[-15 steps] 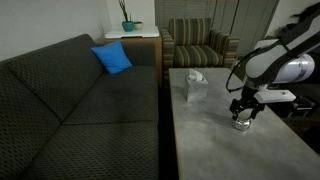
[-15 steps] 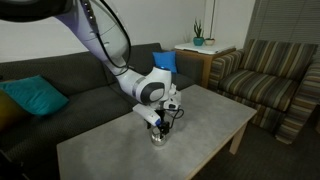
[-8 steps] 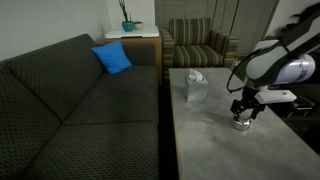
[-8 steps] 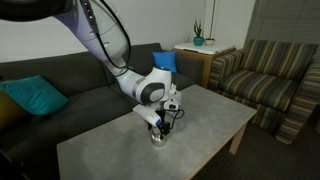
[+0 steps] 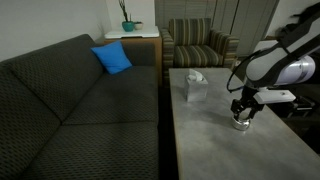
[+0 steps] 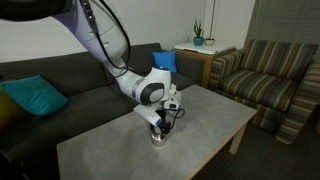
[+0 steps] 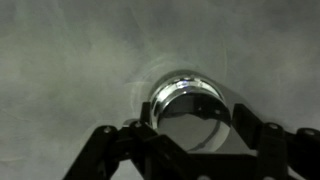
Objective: Uncover the silver bottle and put the lid on the table
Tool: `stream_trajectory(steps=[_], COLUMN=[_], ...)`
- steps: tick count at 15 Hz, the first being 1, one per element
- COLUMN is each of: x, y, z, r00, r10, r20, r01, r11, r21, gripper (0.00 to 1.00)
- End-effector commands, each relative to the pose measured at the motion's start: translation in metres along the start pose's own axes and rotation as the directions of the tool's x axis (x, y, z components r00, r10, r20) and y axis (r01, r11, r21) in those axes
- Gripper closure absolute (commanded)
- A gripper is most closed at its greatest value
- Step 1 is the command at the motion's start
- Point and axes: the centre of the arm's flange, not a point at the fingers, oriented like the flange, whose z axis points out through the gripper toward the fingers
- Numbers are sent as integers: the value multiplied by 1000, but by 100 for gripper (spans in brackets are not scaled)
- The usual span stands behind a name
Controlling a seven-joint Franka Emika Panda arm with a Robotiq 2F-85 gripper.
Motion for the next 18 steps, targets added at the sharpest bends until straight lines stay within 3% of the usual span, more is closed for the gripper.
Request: stream_trajectory(steps=[1, 3, 4, 5, 8, 9, 11, 18], x=[39, 40, 40, 40, 38, 38, 37, 25], y=[1, 1, 2, 2, 2, 1, 1, -5], z=[45, 46, 46, 47, 48, 48, 48, 20], r00=[999, 999, 999, 999, 999, 999, 999, 999], r10=[15, 19, 22, 22, 24, 24, 23, -12], r20=[-38, -47, -48, -49, -44, -44, -44, -50], r01=[-16, -20, -23, -24, -26, -25, -25, 8], r11=[1000, 999, 999, 999, 999, 999, 999, 997], r21=[-22, -27, -28, -30, -29, -30, -29, -80], gripper=[20, 6, 18, 38, 51, 47, 56, 56])
